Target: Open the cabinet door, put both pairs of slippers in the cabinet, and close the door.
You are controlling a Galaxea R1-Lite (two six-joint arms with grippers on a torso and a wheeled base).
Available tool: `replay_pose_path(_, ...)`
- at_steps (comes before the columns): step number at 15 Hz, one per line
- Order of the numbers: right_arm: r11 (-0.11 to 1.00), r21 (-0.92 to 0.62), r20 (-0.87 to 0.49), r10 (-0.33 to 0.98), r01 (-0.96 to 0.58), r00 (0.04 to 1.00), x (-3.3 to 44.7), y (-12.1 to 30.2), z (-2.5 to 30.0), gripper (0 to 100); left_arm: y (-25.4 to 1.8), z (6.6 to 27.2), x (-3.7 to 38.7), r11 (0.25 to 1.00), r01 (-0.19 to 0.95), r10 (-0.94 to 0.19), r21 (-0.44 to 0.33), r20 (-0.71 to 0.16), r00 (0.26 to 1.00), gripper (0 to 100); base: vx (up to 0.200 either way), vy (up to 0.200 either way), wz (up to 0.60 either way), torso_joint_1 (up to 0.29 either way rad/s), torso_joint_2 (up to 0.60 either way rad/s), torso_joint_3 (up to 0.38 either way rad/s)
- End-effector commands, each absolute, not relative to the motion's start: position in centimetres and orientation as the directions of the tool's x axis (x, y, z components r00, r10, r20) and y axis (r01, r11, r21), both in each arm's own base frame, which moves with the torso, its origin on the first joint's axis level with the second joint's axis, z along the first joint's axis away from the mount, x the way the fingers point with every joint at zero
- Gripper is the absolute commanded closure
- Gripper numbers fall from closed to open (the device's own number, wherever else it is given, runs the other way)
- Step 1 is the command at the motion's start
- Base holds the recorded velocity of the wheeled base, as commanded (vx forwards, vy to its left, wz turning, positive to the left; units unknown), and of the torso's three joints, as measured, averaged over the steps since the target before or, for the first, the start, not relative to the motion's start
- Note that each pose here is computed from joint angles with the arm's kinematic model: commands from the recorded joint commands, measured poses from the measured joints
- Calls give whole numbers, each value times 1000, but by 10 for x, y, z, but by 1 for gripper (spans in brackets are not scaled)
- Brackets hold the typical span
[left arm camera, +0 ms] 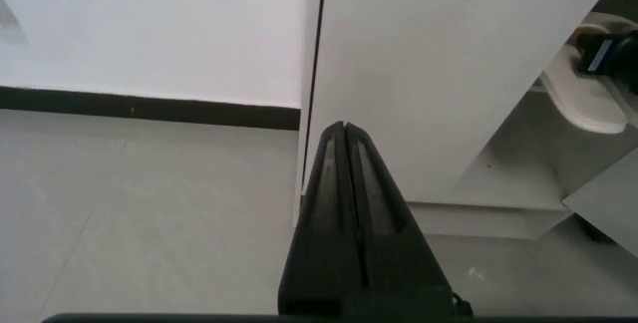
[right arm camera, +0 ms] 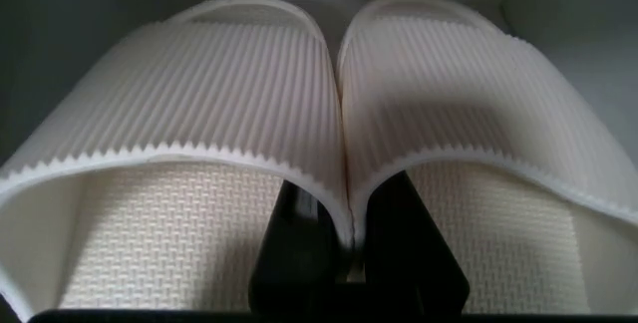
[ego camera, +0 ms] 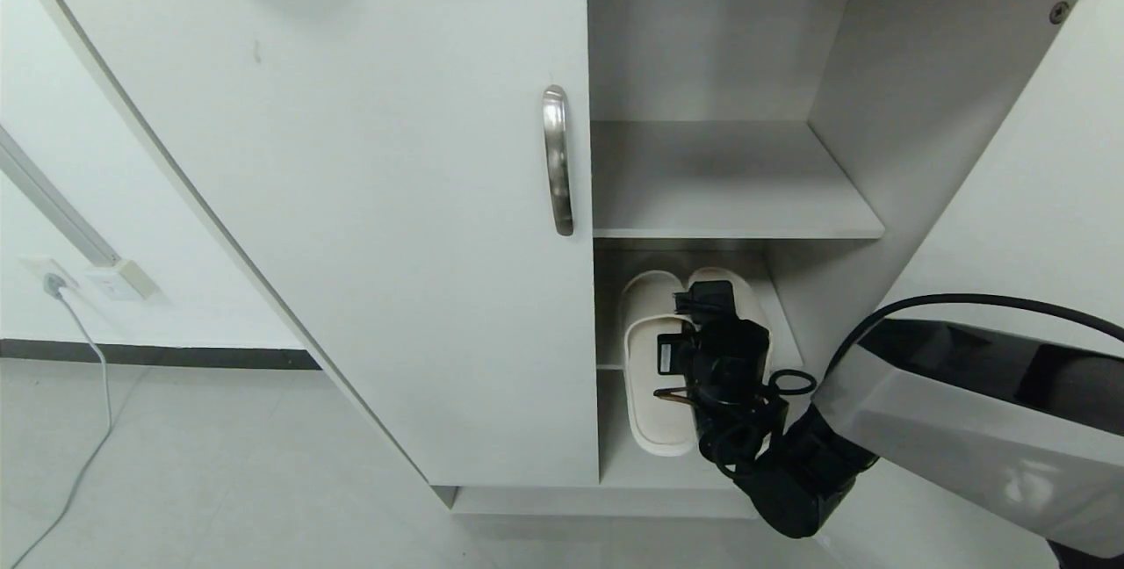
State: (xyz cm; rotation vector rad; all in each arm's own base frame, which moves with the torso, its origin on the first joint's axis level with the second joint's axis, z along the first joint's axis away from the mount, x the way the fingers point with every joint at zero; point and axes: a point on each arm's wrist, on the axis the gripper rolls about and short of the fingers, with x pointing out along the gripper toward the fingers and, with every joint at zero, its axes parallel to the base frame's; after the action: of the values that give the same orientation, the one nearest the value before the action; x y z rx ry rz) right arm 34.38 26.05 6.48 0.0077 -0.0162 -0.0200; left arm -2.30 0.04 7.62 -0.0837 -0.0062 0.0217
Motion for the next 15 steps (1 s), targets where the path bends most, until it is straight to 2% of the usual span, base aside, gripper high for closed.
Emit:
replay_pose_path(1,999,0,7,-40,40,999,357,260,56,100,0,76,-23,996,-23,23,-84,5,1000,100,0,0,0,0,0,0)
replay_pose_path(9,998,2,0,-67,67,998,408,258,57,100,0,76,-23,996,-24,25,-84,5,1000,100,0,0,0,0,0,0)
replay_pose_path(15,998,8,9,-61,61,998,425,256,68,100,0,76,-23,996,-24,25,-84,5,1000,100,0,0,0,0,0,0)
